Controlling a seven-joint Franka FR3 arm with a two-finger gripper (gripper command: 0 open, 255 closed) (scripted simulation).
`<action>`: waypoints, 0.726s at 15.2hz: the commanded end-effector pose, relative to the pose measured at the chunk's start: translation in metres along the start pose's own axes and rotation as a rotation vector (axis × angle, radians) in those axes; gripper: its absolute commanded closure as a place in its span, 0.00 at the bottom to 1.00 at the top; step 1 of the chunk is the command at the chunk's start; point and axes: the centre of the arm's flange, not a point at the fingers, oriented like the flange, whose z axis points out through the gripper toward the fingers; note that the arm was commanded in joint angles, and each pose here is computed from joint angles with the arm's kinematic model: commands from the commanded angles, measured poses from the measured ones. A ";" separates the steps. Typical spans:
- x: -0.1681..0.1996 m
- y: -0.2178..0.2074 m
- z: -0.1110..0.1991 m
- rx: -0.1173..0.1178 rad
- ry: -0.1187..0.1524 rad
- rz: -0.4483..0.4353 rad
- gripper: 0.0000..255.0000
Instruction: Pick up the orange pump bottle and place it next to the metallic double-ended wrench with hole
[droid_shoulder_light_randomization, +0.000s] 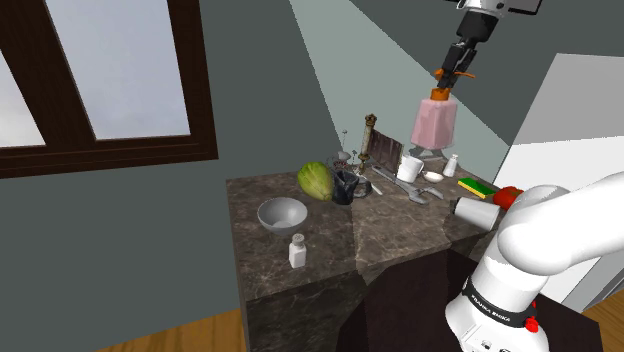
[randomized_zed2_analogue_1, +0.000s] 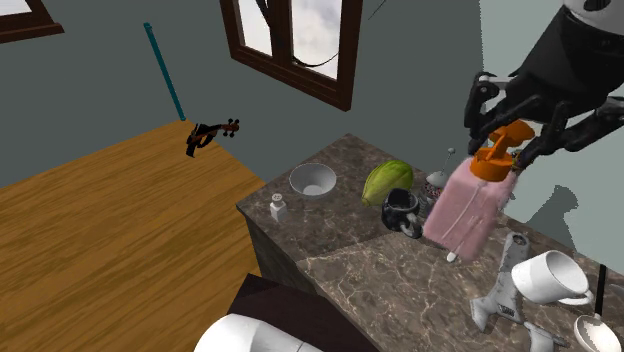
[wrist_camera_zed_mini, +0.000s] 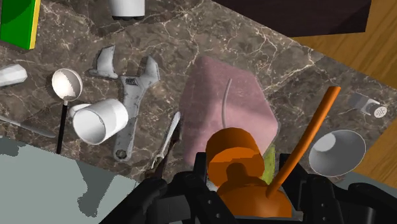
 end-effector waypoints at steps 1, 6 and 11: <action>-0.012 0.026 -0.005 0.000 -0.001 -0.001 1.00; -0.038 0.086 -0.014 0.000 -0.001 -0.001 1.00; -0.053 0.113 -0.003 0.000 -0.001 -0.001 1.00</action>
